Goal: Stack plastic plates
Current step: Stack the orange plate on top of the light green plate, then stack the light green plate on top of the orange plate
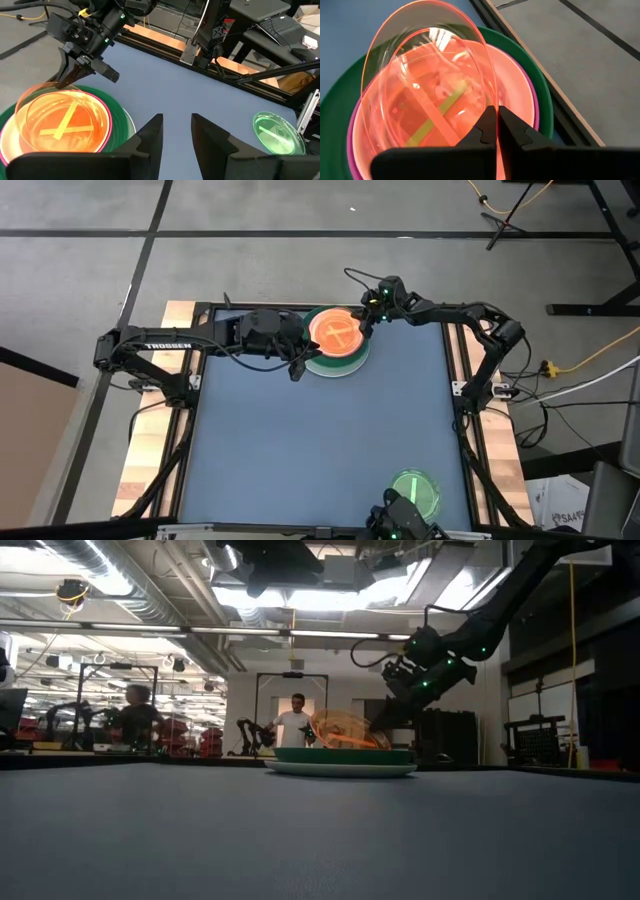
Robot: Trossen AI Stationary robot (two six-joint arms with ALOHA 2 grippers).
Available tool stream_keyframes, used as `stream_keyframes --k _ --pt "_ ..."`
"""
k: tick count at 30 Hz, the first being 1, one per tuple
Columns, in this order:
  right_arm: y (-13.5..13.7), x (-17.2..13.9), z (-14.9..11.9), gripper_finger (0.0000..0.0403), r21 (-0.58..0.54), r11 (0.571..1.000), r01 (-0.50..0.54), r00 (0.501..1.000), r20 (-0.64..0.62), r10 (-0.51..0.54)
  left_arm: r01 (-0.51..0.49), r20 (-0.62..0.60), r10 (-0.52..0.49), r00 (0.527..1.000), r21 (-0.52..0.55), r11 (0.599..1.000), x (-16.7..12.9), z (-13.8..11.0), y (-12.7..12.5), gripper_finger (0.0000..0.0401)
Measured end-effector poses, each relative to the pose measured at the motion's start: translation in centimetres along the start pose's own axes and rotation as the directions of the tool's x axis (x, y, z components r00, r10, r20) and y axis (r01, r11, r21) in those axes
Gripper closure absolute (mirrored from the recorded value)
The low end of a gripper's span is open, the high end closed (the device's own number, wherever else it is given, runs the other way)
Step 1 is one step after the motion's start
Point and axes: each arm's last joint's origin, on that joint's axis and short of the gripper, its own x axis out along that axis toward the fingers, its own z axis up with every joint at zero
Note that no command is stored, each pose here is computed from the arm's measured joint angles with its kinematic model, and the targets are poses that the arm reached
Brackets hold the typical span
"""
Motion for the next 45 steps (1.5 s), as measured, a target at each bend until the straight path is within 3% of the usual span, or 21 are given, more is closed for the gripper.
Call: stream_keyframes --k 6,16,22,36,45 --pt "0.0 0.0 -0.2 0.0389 0.007 1.0 -0.003 1.0 -0.017 0.003 0.0 0.0 0.0 1.0 0.0 1.0 0.0 0.0 0.0 0.0307" --pt "0.0 0.0 -0.2 0.0301 0.008 1.0 -0.004 1.0 -0.019 0.004 0.0 0.0 0.0 1.0 0.0 1.0 0.0 0.0 0.0 0.0307" --pt "0.1 0.0 -0.3 0.027 0.012 1.0 -0.006 1.0 -0.028 0.006 0.0 0.0 0.0 1.0 0.0 1.0 0.0 0.0 0.0 0.0307" --pt "0.5 -1.3 0.9 0.0265 -0.005 1.0 -0.008 1.0 0.009 0.008 0.0 -0.001 0.0 1.0 0.0 1.0 0.0 0.0 0.0 0.0307" --pt "3.2 -4.8 3.5 0.0265 -0.127 0.991 -0.052 0.997 0.049 0.058 -0.001 -0.001 0.001 1.0 0.0 1.0 0.0 0.0 0.0 0.0307"
